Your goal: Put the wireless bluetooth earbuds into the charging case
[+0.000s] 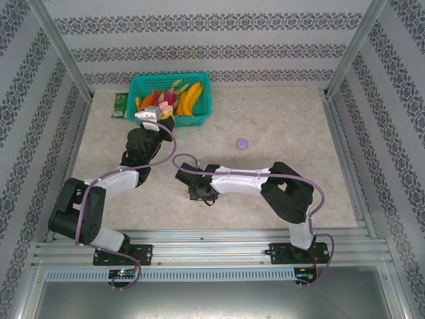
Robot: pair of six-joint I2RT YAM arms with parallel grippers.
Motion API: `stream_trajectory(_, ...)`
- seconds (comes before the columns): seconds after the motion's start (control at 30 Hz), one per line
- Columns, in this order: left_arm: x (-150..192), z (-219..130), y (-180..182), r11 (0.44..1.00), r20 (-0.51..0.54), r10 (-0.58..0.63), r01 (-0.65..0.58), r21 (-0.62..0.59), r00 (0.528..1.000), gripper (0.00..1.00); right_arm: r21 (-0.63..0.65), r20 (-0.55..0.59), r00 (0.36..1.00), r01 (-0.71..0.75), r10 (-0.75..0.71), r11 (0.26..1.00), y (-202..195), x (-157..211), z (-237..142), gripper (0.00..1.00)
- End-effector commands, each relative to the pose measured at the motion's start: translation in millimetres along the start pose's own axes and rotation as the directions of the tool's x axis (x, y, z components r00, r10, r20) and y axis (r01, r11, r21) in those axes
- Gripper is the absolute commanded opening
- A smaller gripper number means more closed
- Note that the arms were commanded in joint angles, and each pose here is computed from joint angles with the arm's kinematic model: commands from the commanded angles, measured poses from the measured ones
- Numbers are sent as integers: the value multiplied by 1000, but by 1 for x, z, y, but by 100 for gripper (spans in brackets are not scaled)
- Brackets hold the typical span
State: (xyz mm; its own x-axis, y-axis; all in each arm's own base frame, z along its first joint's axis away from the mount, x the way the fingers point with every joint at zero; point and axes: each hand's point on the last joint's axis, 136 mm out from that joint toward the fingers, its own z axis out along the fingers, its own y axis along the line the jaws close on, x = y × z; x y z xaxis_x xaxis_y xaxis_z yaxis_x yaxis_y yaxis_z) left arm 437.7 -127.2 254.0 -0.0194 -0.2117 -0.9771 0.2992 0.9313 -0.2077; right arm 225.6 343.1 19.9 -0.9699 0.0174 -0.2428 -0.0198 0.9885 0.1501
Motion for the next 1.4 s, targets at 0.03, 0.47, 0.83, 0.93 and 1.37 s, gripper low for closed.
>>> stream_trajectory(0.03,-14,-1,5,1000,63,-9,9,-10,998,0,26,2,1000,-10,10,1000,3,-1,5,41)
stream_trajectory(0.47,-10,0,4,1000,48,-13,14,-5,999,0,34,-15,1000,-8,9,999,0,5,12,23)
stream_trajectory(0.83,-6,1,0,999,27,-25,24,23,999,0,46,16,1000,17,-18,999,-22,1,4,16)
stream_trajectory(0.93,-3,2,-2,999,19,-27,27,37,999,0,52,32,999,5,-7,999,-36,-2,0,16)
stream_trajectory(1.37,12,1,-15,992,-43,-40,45,116,998,0,34,103,994,16,-19,999,-93,-22,-15,16)
